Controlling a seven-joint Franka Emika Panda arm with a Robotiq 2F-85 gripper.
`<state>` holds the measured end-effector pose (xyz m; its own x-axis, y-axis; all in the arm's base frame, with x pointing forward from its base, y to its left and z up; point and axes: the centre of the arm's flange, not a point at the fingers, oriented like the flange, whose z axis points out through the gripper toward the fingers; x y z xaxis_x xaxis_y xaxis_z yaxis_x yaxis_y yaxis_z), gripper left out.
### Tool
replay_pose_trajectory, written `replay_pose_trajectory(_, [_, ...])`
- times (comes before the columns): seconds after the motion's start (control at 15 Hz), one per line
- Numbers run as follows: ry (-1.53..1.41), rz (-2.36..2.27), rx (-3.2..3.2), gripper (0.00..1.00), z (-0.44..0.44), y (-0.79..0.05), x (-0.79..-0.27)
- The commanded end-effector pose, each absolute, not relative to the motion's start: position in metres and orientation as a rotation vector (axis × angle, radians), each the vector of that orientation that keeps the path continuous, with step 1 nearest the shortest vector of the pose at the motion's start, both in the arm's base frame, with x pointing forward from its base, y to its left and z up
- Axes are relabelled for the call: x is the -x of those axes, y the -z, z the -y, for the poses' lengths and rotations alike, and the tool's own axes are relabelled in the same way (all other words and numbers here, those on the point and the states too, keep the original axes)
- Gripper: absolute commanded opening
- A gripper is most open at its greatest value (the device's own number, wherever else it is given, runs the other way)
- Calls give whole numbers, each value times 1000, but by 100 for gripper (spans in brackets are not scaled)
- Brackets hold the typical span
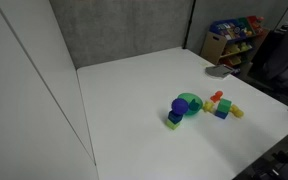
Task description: Put the blue circular object on the green block
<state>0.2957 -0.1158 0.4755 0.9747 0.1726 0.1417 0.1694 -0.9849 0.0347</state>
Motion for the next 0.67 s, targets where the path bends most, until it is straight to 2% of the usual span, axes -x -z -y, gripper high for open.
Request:
replay_pose_trajectory(0.0, [-225, -268, -3099, 100, 116, -475, -296])
replay_pose_trajectory(0.6, [-185, -289, -3121, 100, 99, -476, -322])
